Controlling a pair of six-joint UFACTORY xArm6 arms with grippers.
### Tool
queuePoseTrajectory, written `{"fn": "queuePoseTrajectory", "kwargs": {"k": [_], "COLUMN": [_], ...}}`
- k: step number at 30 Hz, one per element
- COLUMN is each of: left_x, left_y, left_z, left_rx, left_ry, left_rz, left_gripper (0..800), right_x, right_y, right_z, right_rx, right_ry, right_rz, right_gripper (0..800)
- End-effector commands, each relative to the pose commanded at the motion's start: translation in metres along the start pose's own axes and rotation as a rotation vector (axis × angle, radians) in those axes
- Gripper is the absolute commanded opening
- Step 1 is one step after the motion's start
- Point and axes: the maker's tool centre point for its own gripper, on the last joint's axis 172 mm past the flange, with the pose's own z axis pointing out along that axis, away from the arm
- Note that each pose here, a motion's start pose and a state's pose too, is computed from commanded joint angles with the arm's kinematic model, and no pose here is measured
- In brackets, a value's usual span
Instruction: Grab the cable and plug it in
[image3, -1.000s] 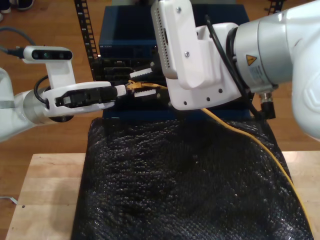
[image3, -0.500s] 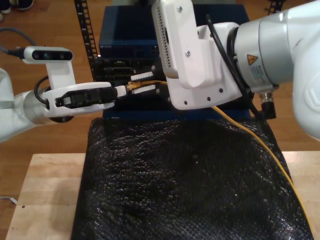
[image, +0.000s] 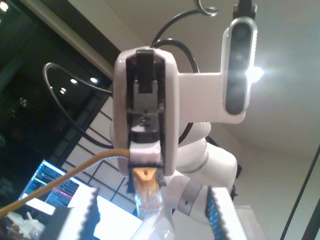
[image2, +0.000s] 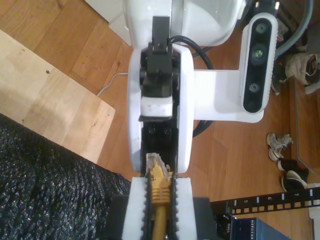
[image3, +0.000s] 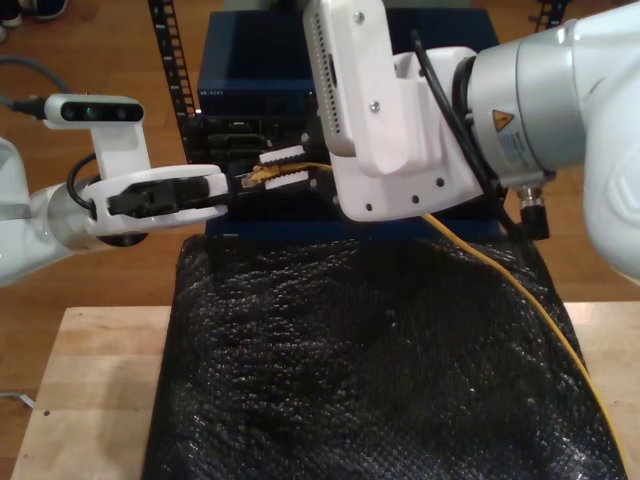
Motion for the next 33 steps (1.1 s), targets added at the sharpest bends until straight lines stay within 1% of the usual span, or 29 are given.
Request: {"fn": "queuePoseTrajectory", "kwargs": {"k": [2,6,9,10,14,19,27,30,33], "left_x": [0.0,0.0,0.0,0.0,0.0,0.002,0.004,0.007,0.01], "left_y": [0.0,-0.001,-0.001,-0.001,-0.001,-0.006,-0.021,-0.025,-0.029], "left_z": [0.0,0.0,0.0,0.0,0.0,-0.001,-0.003,-0.001,0.0], "left_rx": [0.002,0.005,0.006,0.006,0.011,0.035,0.113,0.15,0.195], "left_ry": [0.001,0.001,-0.001,-0.002,-0.005,-0.012,-0.033,-0.049,-0.066], "left_rz": [0.001,0.003,0.003,0.004,0.004,0.01,0.023,0.042,0.064], "left_gripper": [583,692,766,774,790,793,797,797,795], "right_x": [-0.001,0.0,0.003,0.002,-0.005,-0.028,-0.048,-0.054,-0.066], "right_y": [0.001,0.002,0.007,0.007,0.017,0.033,0.043,0.049,0.05], "right_z": [0.0,0.001,-0.002,-0.002,-0.007,-0.022,-0.033,-0.036,-0.03], "right_rx": [-0.001,0.0,-0.009,-0.009,-0.029,-0.07,-0.1,-0.109,-0.1], "right_ry": [-0.001,0.0,0.002,0.001,-0.013,-0.049,-0.083,-0.091,-0.105], "right_rz": [0.007,0.014,0.041,0.048,0.061,0.122,0.154,0.162,0.207], "right_gripper": [2,2,2,2,2,2,1,1,1]}}
